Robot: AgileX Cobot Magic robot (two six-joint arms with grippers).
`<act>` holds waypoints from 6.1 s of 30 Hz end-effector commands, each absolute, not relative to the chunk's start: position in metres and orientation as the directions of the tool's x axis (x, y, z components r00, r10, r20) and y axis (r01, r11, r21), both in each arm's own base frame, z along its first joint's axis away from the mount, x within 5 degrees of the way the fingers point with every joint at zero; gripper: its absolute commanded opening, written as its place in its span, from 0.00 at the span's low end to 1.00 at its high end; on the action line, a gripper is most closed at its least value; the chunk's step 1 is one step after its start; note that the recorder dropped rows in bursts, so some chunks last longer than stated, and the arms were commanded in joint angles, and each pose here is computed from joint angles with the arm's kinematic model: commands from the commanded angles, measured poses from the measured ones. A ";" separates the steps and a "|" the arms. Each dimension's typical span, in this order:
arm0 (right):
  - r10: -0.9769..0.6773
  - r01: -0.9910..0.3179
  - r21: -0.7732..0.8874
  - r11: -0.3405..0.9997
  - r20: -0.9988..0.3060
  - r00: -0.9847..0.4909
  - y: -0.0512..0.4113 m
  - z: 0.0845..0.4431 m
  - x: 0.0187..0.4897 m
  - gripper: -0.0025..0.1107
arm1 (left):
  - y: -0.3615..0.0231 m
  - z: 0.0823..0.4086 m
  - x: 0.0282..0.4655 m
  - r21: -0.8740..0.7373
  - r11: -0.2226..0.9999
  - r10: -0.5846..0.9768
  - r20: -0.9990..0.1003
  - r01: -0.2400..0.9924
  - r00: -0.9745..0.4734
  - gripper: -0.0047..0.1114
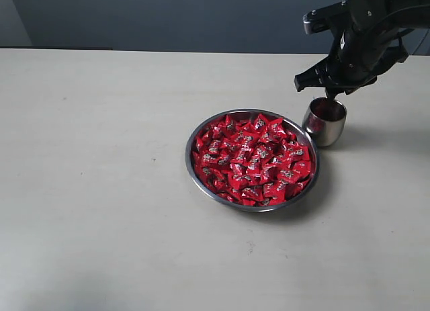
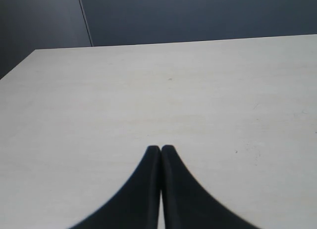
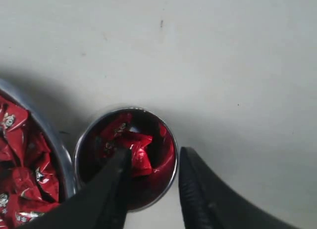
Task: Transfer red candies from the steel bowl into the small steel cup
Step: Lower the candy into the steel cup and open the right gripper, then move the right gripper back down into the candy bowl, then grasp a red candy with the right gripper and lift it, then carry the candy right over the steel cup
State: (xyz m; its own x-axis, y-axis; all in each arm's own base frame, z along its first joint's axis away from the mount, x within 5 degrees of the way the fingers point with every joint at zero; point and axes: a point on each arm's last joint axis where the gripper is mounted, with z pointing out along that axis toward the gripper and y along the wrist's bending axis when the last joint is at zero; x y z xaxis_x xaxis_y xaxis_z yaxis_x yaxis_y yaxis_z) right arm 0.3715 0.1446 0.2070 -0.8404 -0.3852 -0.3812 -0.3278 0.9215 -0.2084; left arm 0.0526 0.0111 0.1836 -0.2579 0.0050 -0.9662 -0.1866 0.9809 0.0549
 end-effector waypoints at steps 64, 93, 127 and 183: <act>-0.590 -0.657 0.052 0.752 -0.389 -0.707 0.212 0.170 0.354 0.44 | 0.011 0.183 0.053 0.055 0.982 0.009 -0.968 -0.181 -0.250 0.04; -0.578 -0.637 0.086 0.766 -0.343 -0.740 0.215 0.142 0.357 0.44 | 0.011 0.183 0.053 0.055 0.982 0.009 -0.968 -0.181 -0.250 0.04; -0.579 -0.628 0.113 0.770 -0.287 -0.763 0.216 0.123 0.354 0.44 | 0.011 0.183 0.053 0.055 0.982 0.009 -0.968 -0.181 -0.250 0.04; -0.477 -0.602 0.034 0.798 -0.574 -0.665 0.200 0.261 0.337 0.01 | 0.011 0.183 0.053 0.055 0.982 0.009 -0.968 -0.181 -0.250 0.04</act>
